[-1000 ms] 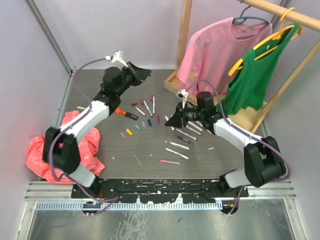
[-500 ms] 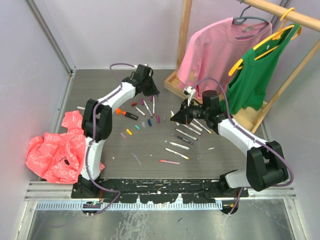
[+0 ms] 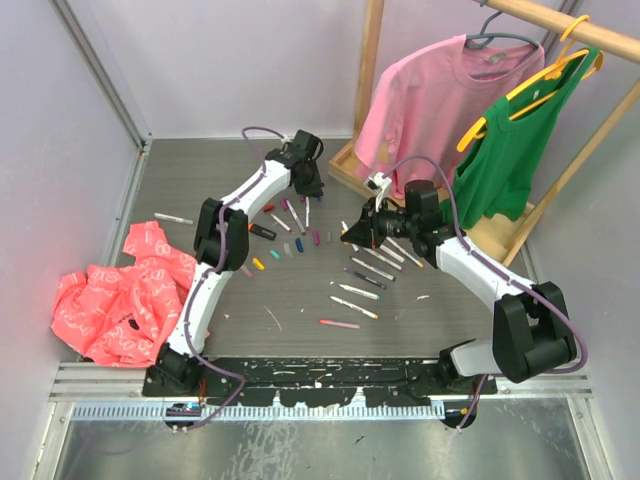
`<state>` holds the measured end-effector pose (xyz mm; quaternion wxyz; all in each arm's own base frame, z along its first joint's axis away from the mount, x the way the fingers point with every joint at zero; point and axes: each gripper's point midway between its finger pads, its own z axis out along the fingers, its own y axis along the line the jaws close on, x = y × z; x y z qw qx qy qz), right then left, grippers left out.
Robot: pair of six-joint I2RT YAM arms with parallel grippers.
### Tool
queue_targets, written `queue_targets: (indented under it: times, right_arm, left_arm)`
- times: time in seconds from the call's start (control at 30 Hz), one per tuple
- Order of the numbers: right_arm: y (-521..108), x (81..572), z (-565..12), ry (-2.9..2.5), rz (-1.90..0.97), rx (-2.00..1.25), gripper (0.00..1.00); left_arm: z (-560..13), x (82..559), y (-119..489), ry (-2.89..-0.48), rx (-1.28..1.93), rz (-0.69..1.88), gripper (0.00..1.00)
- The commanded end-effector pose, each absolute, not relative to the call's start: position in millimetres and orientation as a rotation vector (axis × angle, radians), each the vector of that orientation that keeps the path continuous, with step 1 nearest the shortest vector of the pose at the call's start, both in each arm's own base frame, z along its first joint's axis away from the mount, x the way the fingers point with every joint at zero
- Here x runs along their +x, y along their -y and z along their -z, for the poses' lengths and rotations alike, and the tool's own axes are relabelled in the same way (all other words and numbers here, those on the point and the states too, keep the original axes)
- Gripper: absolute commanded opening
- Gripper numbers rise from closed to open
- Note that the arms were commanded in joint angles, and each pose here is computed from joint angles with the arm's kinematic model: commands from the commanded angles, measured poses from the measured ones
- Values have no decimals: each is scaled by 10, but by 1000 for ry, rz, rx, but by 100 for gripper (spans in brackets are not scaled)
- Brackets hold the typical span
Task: Open the pen caps
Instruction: Place the pen cap at the center of the board, then place the pen at the center of the board.
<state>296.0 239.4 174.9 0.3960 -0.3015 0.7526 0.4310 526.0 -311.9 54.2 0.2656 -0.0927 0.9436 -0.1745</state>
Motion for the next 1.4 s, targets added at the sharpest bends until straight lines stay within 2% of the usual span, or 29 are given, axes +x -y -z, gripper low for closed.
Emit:
queue_targets:
  times: [0.0,0.1,0.3,0.43,0.63,0.73,0.9,1.03,1.17,1.37]
  right_arm:
    - [-2409,3085,-1988,-1828,-1061,-782,2]
    - [-2411,3084,-1986,-1829,-1064,-782,2]
    - [-2411,3092,-1952,-1840,-1066,-781,2]
    - [-2404,3125,-1894,-1861,-1057,-775,2]
    - [-2381,3170,-1826,-1885,-1030,-775,3]
    - [-2365,3192,-1831,-1883,-1008,-782,9]
    - [-2357,3294,-1815,-1884,-969,-780,10]
    - [-2408,3482,-1702,-1930,-926,-795,10]
    - [-2463,3819,-1540,-2000,-808,-725,11]
    - [-2531,4423,-1124,-2207,-590,-444,12]
  left_arm:
    - [-602,5335,3105,-2534,-234,453,8]
    - [-543,5355,3114,-2540,-234,458,12]
    - [-494,5421,3056,-2540,-266,463,26]
    - [-589,5450,3055,-2528,-258,485,31]
    - [-1184,5391,3159,-2456,-192,622,34]
    - [-1615,5278,3212,-2341,-128,744,36]
    - [-2158,4777,2999,-2125,60,860,40]
    - [-2226,4202,2483,-2041,158,749,45]
    - [-2073,3706,1927,-2032,134,575,63]
    - [-1948,3112,1417,-1978,40,471,86]
